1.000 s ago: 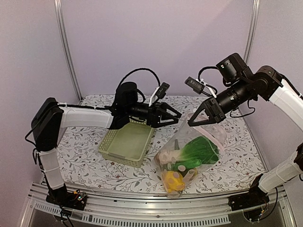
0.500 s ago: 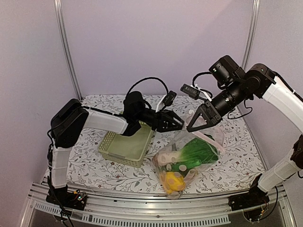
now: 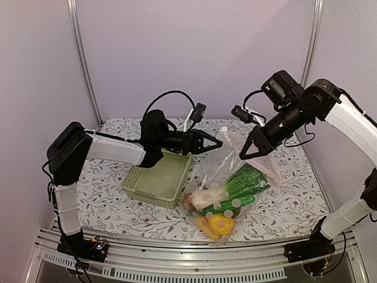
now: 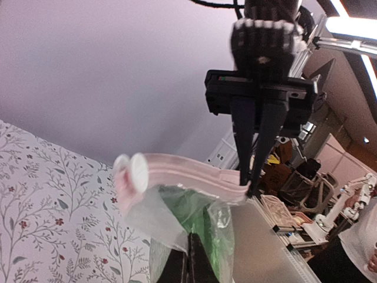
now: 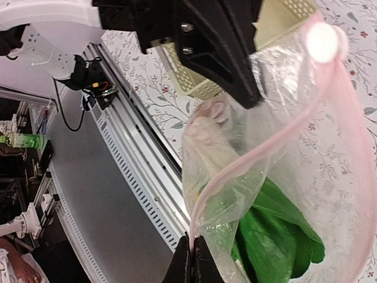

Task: Place the food in the zip-top bag and seal the zipper
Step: Pass from the right arm to the left, then pass from the left arm to the right

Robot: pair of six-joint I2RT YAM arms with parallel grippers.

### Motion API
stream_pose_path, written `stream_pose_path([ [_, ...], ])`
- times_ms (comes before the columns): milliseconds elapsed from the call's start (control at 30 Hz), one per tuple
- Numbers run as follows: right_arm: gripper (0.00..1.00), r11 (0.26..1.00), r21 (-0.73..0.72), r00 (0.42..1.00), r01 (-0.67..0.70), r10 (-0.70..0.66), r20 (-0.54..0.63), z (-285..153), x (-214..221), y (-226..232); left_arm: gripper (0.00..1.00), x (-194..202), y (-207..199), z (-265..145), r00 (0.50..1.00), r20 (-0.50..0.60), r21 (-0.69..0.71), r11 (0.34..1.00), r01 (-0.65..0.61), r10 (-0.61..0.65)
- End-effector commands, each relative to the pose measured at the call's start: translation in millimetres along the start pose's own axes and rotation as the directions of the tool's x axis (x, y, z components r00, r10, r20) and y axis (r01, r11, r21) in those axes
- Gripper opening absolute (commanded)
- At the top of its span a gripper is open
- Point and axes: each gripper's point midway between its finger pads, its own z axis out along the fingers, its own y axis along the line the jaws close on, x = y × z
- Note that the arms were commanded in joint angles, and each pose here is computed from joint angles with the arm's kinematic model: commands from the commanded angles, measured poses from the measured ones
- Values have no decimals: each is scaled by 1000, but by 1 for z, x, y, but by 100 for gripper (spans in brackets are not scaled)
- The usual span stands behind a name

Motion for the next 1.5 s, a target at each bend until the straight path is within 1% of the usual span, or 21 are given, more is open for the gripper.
stream_pose_path([
  [0, 2, 966, 246, 994, -86, 66, 89, -24, -10, -60, 0, -53, -12, -10, 982, 96, -184, 972, -143, 162],
  [67, 3, 948, 300, 985, -102, 55, 162, -38, -26, -71, 0, -56, -10, -11, 981, 90, -245, 958, -145, 172],
  [133, 4, 934, 342, 977, -102, 29, 211, -47, -42, -77, 0, -55, -7, -13, 983, 87, -279, 951, -131, 161],
  [167, 7, 930, 354, 974, -100, 17, 228, -50, -49, -78, 0, -54, -6, -14, 984, 89, -290, 949, -123, 154],
  [267, 19, 958, 285, 967, -42, -33, 253, -45, -70, -64, 0, -48, -9, -14, 985, 80, -305, 944, -125, 156],
  [367, 27, 975, 224, 949, 10, -80, 304, -46, -86, -51, 0, -43, -14, -11, 982, 57, -319, 935, -156, 183],
  [433, 31, 975, 215, 931, 54, -127, 343, -52, -95, -42, 0, -40, -15, -6, 979, 21, -331, 925, -184, 203],
  [533, 40, 960, 242, 893, 140, -228, 387, -62, -107, -33, 0, -30, -15, 0, 974, -50, -351, 909, -224, 221],
  [633, 48, 938, 246, 861, 243, -325, 391, -63, -113, -20, 0, -29, -17, 0, 971, -66, -364, 901, -238, 230],
  [700, 55, 919, 243, 845, 310, -383, 372, -55, -114, -11, 0, -29, -20, -2, 970, -74, -366, 899, -243, 232],
  [800, 63, 906, 184, 835, 381, -423, 351, -39, -107, 3, 0, -31, -23, -4, 967, -87, -375, 892, -253, 238],
  [867, 67, 892, 152, 828, 427, -453, 330, -28, -103, 11, 0, -33, -27, -7, 965, -93, -381, 887, -260, 243],
  [1100, 67, 855, 120, 796, 505, -515, 317, -18, -100, 27, 0, -31, -42, -19, 967, -110, -380, 890, -253, 228],
  [1300, 65, 854, 118, 813, 507, -519, 264, 3, -91, 18, 0, -27, -49, -33, 968, -128, -396, 884, -249, 215],
  [1367, 61, 852, 106, 818, 512, -522, 244, 11, -87, 18, 0, -27, -50, -39, 969, -130, -409, 879, -244, 208],
  [1467, 54, 846, 85, 816, 527, -531, 228, 21, -85, 24, 0, -26, -50, -50, 973, -129, -436, 870, -230, 193],
])
